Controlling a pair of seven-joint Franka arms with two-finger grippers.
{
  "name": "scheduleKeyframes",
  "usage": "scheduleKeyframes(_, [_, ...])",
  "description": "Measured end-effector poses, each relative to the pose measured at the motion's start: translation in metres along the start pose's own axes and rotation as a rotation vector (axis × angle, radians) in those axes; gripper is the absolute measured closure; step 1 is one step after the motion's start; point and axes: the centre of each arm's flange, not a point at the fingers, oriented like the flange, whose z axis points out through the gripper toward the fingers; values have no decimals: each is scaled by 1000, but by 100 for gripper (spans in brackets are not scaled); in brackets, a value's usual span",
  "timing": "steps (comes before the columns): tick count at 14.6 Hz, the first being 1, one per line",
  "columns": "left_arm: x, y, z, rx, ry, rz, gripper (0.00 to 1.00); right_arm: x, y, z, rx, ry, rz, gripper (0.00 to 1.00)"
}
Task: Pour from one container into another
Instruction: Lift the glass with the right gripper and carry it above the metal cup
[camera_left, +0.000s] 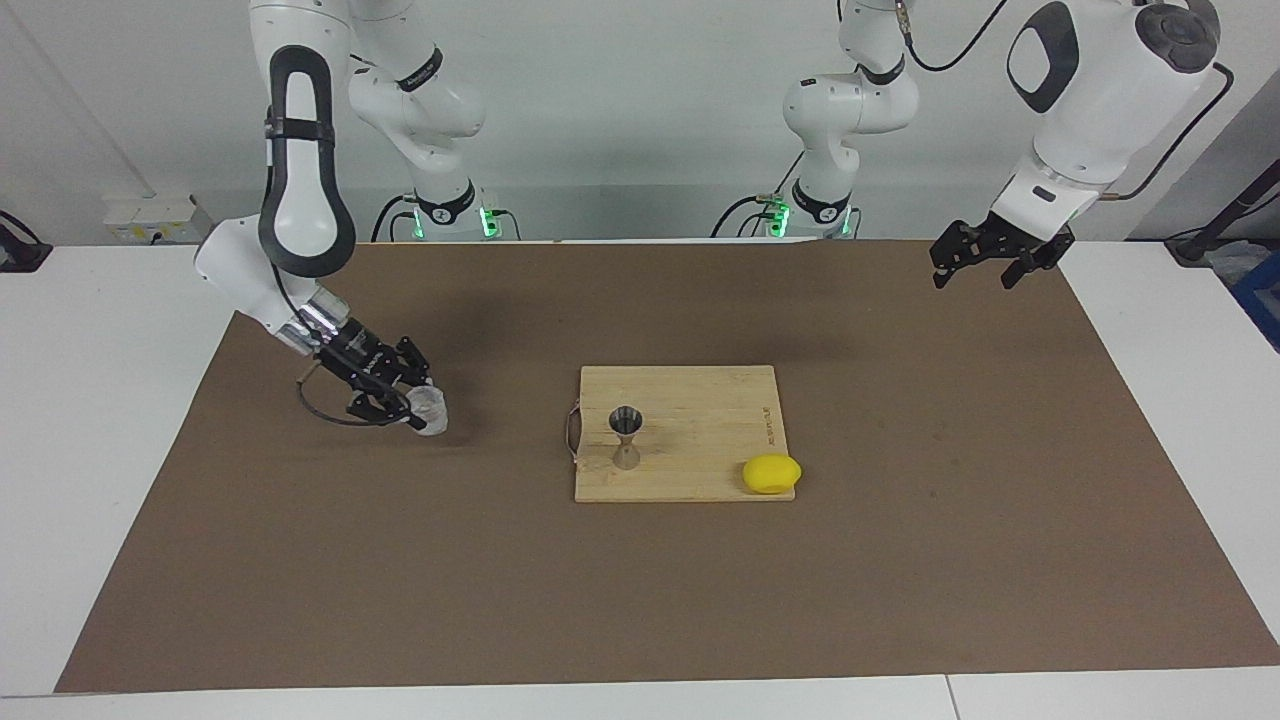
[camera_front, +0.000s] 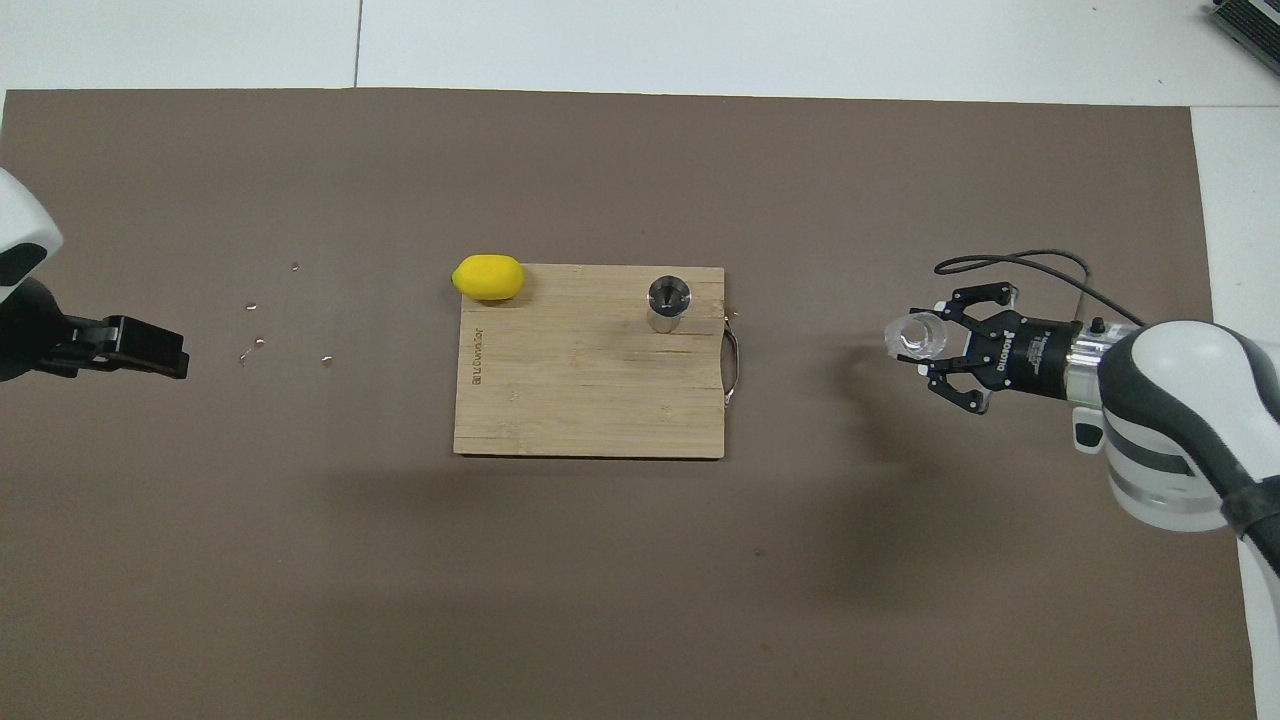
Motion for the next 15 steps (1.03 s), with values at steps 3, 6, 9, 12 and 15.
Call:
scheduleKeyframes(3, [-5, -2, -7, 1, 10, -4, 0, -55, -10, 17, -32, 45, -4, 49])
scheduleKeyframes(6, [-6, 13, -17, 6, 11, 20, 0, -102, -21, 31, -52, 112, 27, 49])
scheduleKeyframes(9, [-11, 22, -46, 7, 5, 27, 0, -130, -32, 41, -58, 171, 44, 49])
scheduleKeyframes(12, [-7, 21, -44, 6, 0, -2, 0, -160, -38, 57, -66, 238, 38, 49])
scheduleKeyframes(15, [-5, 21, -40, 5, -10, -3, 0, -198, -45, 76, -72, 303, 30, 49])
